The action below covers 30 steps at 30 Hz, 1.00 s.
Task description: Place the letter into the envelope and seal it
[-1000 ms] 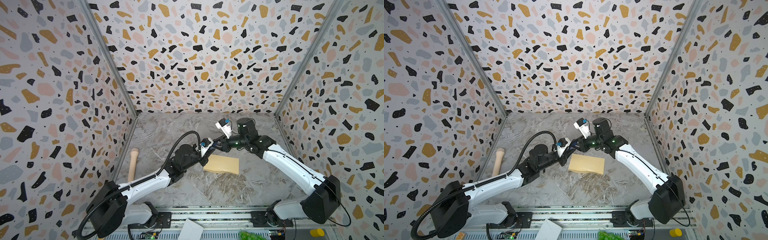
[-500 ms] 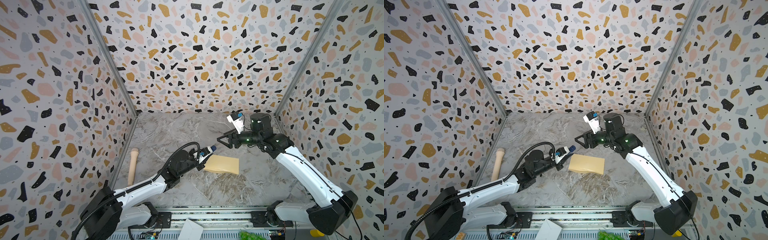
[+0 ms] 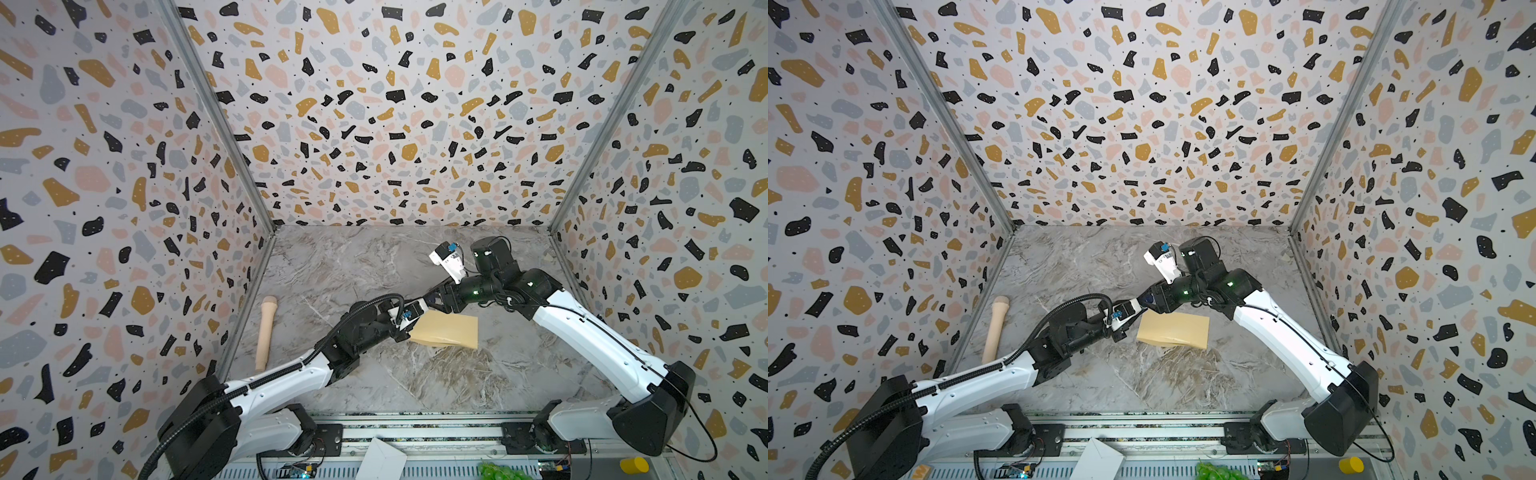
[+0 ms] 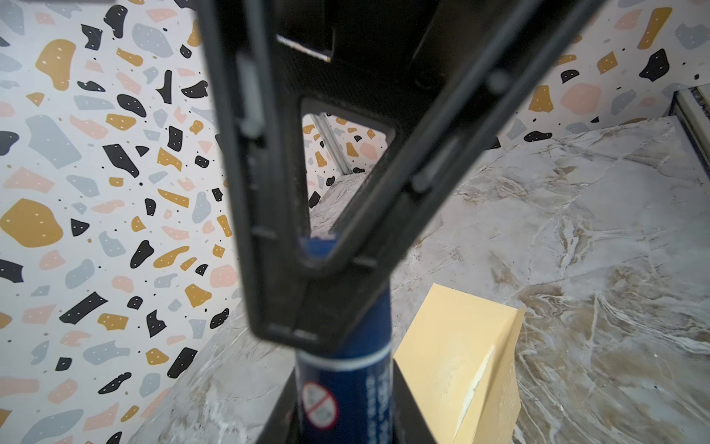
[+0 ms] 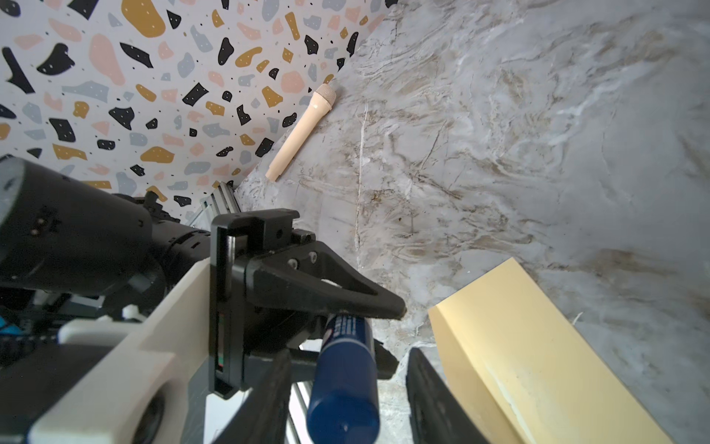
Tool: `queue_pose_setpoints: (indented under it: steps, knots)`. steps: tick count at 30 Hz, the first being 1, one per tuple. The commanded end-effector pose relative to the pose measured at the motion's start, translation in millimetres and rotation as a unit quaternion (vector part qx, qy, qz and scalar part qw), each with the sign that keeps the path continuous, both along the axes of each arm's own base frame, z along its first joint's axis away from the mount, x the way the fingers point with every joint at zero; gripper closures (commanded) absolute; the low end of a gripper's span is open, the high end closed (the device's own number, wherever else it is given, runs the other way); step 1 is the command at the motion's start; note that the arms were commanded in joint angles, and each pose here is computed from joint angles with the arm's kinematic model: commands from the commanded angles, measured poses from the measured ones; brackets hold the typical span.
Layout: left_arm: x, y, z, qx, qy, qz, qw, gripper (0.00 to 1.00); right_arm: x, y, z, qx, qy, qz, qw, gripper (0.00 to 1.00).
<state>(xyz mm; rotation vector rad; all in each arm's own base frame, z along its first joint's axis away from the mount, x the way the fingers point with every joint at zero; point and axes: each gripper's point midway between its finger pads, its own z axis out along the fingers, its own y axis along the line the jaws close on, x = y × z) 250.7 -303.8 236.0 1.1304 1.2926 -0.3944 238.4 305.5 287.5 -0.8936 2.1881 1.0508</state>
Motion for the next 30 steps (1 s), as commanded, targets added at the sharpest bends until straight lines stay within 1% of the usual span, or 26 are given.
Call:
queue_pose_setpoints:
  steps: [1, 2, 6, 7, 10, 12, 13, 16, 18, 20, 22, 24, 27, 30]
  knots:
    - [-2, -4, 21, -0.02, -0.03, -0.009, 0.999, 1.0, -1, 0, 8, -0.006, -0.009, -0.005, 1.0, 0.71]
    - [-2, -4, 20, -0.019, -0.029, -0.007, 0.999, 1.0, -1, -1, 7, -0.009, -0.008, -0.007, 1.0, 0.72]
    - [-1, -3, 19, -0.019, -0.027, -0.003, 0.999, 1.0, -1, -2, 3, -0.017, -0.01, -0.007, 1.0, 0.93]
    - [-1, -3, 19, -0.021, -0.024, -0.003, 0.999, 1.0, -2, -1, 4, -0.016, -0.012, -0.005, 1.0, 0.95]
    - [-2, -5, 20, -0.03, -0.012, -0.007, 0.999, 1.0, -1, -1, 7, -0.016, -0.022, -0.001, 1.0, 0.97]
    - [-4, -7, 18, -0.037, 0.006, -0.015, 0.999, 1.0, -1, 0, 13, -0.017, -0.044, 0.014, 0.999, 1.0]
    - [-6, -10, 14, -0.036, 0.017, -0.024, 0.999, 1.0, -1, -1, 17, -0.02, -0.061, 0.022, 0.998, 1.0]
    - [-16, -20, 3, -0.032, 0.06, -0.072, 0.995, 1.0, -2, -2, 27, -0.031, -0.109, 0.052, 0.992, 1.0]
    - [-21, -25, -1, -0.042, 0.093, -0.107, 0.989, 1.0, -6, -1, 32, -0.033, -0.135, 0.08, 0.987, 1.0]
    - [-23, -28, -1, -0.056, 0.117, -0.13, 0.983, 1.0, -11, -1, 36, -0.036, -0.155, 0.109, 0.981, 1.0]
    - [-20, -26, -3, -0.062, 0.127, -0.125, 0.982, 1.0, -13, -3, 38, -0.045, -0.175, 0.128, 0.975, 1.0]
    - [-16, -22, -5, -0.066, 0.124, -0.109, 0.984, 1.0, -12, -4, 43, -0.051, -0.185, 0.13, 0.973, 1.0]
    - [-7, -14, -11, -0.063, 0.119, -0.072, 0.988, 1.0, -5, -5, 53, -0.052, -0.198, 0.111, 0.972, 1.0]
    - [6, -4, -17, -0.062, 0.117, -0.021, 0.991, 1.0, 4, -8, 61, -0.048, -0.189, 0.079, 0.978, 1.0]
